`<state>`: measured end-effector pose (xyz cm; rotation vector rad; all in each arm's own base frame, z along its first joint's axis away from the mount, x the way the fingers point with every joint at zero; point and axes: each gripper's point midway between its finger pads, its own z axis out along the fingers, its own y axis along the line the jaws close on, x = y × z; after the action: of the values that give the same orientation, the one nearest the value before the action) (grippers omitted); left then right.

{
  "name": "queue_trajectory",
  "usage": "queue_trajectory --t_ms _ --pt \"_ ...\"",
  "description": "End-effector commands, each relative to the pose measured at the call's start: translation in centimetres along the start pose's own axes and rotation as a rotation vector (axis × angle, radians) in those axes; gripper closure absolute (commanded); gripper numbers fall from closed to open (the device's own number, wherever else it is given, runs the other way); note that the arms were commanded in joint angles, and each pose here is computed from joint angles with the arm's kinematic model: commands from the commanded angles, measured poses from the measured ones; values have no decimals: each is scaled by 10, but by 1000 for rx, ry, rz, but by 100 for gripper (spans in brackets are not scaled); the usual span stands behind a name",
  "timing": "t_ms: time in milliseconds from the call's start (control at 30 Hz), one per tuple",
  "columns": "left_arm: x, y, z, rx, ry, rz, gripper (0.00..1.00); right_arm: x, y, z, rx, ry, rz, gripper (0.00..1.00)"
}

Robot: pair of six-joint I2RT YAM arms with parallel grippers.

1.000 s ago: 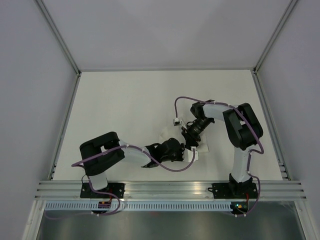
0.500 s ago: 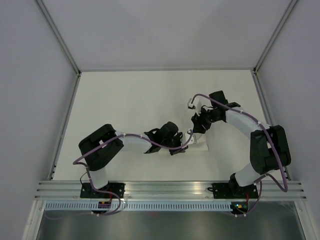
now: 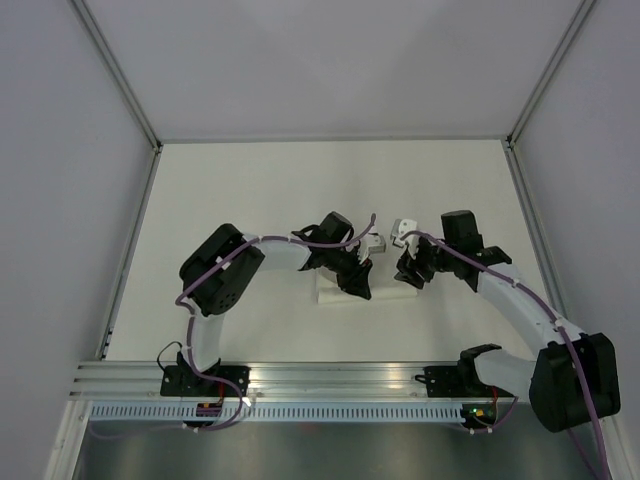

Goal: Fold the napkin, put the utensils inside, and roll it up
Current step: Roll the napkin at the center of the board.

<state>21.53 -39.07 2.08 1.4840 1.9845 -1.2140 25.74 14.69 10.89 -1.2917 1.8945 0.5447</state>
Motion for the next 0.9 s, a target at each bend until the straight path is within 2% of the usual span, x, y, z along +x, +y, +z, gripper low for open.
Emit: queue_trajectory --t_ms 0,267,500,700,800,867 --pt "42 -12 5 104 118 -221 98 2 15 9 -37 -34 -138 37" --pt "39 -4 10 134 144 -290 98 27 46 51 -9 60 -307 36" --pt "38 -1 12 131 144 -320 98 34 54 71 -49 114 -332 36" --pt "34 -1 12 140 141 -323 98 39 60 81 -57 139 -339 40" --pt "33 1 13 139 139 -327 98 41 59 83 -51 148 -322 48" --pt "33 3 13 126 140 -324 96 45 58 85 -55 164 -310 59"
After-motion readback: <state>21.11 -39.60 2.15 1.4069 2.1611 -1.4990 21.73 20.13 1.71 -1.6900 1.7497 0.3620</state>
